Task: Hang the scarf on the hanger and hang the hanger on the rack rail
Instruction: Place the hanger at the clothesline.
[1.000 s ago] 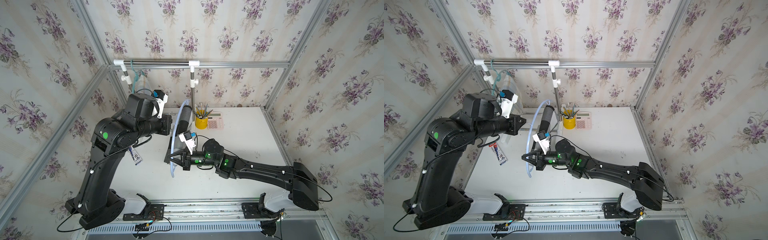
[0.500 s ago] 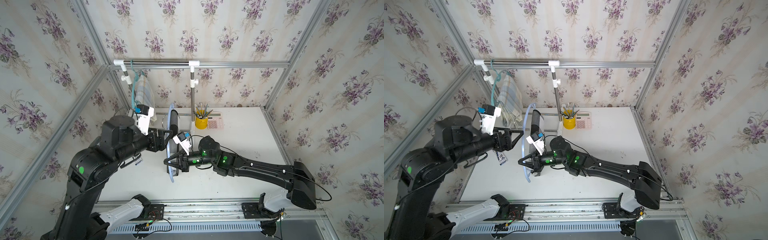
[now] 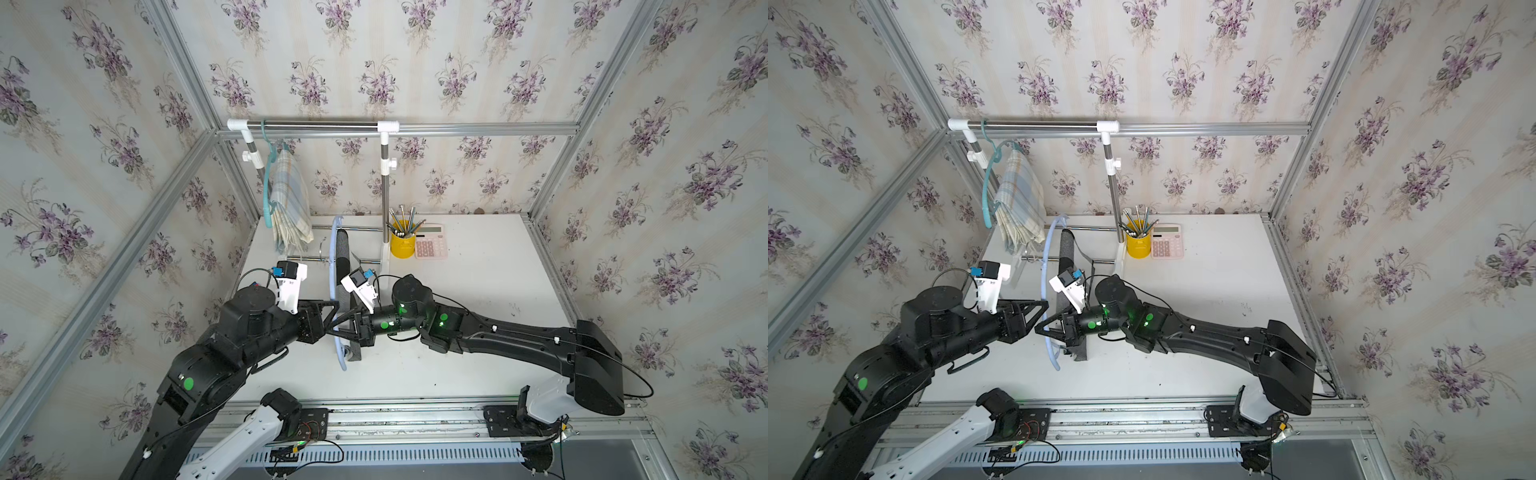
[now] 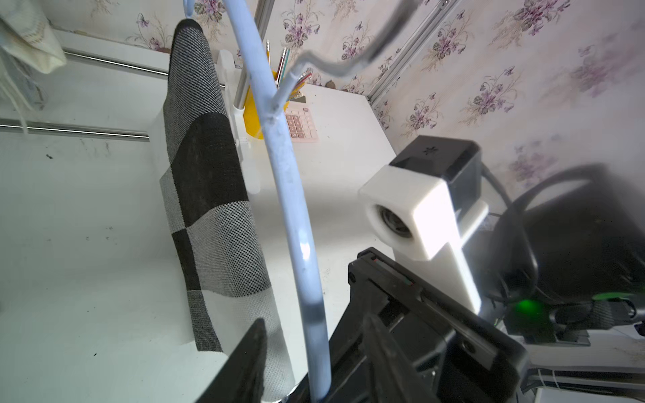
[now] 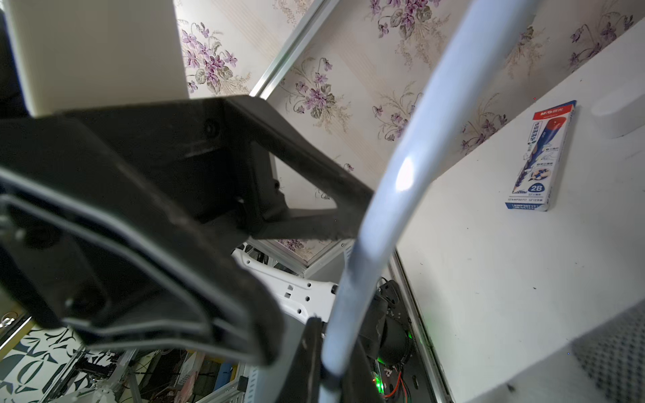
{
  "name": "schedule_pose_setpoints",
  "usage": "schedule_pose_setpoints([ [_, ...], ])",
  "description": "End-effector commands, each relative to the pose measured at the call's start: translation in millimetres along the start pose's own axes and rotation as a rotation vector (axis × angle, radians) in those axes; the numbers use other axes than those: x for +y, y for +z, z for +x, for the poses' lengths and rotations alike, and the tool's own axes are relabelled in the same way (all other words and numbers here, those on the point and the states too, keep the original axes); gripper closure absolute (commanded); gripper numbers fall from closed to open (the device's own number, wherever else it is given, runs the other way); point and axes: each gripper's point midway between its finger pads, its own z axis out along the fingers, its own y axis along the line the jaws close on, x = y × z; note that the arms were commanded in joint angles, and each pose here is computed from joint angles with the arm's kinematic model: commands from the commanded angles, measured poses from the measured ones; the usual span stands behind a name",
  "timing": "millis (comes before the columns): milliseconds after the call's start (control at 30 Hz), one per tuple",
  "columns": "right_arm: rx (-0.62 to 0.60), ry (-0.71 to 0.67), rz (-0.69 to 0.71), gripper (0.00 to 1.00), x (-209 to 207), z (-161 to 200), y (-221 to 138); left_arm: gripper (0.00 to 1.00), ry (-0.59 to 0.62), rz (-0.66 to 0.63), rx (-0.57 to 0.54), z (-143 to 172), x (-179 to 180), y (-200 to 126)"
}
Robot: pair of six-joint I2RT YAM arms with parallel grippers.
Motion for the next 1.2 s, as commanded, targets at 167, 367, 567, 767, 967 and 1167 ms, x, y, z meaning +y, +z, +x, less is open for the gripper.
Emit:
schedule_pose_setpoints([
  [167,-0.087,-0.118,-0.08,1.0,24,-23,-3,0.71,-0.046,0.071,0.004,3,-7,23],
  [367,-0.09,-0.123,-0.082,1.0,24,-25,-2,0.93,-0.051,0.054,0.012,6,-2,25],
  [567,-0.094,-0.136,-0.073,1.0,22,-26,-1,1.0,-0.043,0.058,-0.014,-7,-9,20],
  [767,-0.105,-0.188,-0.037,0.57,20,-30,-9,1.0,-0.016,0.069,-0.041,-25,-20,17],
  [967,-0.124,-0.248,0.062,0.29,5,-34,-48,1.0,0.029,0.08,-0.05,-49,-34,20],
  [1167,-0.248,-0.313,0.152,0.23,-6,-46,-132,1.0,0.049,0.101,-0.055,-76,-49,27],
])
